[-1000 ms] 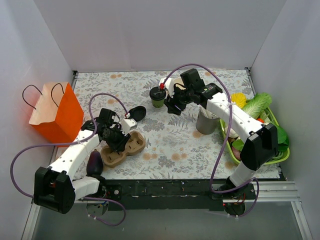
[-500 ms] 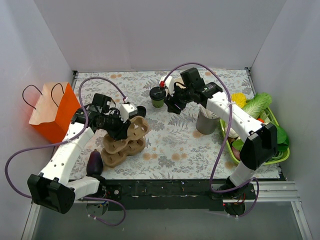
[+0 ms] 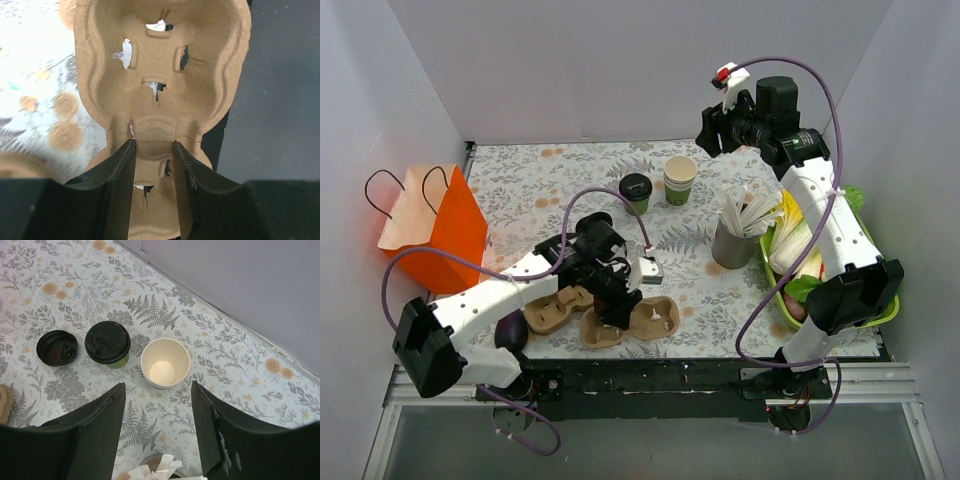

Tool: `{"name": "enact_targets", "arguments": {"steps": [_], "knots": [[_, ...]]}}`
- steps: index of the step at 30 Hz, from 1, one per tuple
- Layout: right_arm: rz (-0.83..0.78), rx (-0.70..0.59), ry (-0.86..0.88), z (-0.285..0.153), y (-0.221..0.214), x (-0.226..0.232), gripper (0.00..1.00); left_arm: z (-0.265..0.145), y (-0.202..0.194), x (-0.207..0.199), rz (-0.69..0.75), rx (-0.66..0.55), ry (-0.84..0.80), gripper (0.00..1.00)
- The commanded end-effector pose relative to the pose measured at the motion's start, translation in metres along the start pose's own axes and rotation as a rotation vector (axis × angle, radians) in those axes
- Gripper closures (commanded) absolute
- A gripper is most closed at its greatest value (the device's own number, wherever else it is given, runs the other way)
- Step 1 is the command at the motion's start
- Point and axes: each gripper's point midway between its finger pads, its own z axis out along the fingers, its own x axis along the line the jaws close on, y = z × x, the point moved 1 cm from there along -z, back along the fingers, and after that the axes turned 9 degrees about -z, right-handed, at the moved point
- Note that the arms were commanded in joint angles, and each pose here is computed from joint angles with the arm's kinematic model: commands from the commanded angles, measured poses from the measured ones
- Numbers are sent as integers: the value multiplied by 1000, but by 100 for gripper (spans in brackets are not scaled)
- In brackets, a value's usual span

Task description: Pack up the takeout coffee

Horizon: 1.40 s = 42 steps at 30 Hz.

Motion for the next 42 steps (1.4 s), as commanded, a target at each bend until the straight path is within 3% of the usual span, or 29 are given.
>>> {"name": "enact_targets", "arguments": {"steps": [1,7,9,10,11,13,15,17,21,22,24,25,29,33,42], "knots": [[46,-85,1,-19,29,-1,37,32,16,-9,-50,-23,-38,93],[39,-87,16,-28,21,8,37,65,8,21,-97,11,72,88],[39,-81,18,-31,16,10,37,69,1,24,-95,37,70,79],[33,-78,22,-32,14,11,37,70,-5,23,-98,52,63,72],[30,-76,24,-33,13,12,37,70,-6,22,-97,53,58,58],[25,-70,23,-33,13,11,37,68,-5,16,-91,50,30,46],[27,-68,21,-33,15,8,37,56,8,12,-78,20,36,37],[31,-64,26,-31,15,7,37,43,18,12,-62,-11,58,36],[41,-49,43,-29,10,11,37,24,4,25,-95,-2,97,44],[47,-45,44,-27,7,11,37,21,-1,24,-100,4,88,56],[61,-43,58,-24,5,13,37,11,-15,31,-130,38,91,68],[63,-46,64,-23,5,14,37,9,-18,35,-147,50,98,79],[67,-56,89,-14,10,13,38,-4,-59,37,-171,184,67,92],[56,-60,99,-3,14,8,38,-7,-96,59,-148,266,180,95],[70,-74,113,11,20,3,38,-15,-130,126,-199,312,487,93]]}}
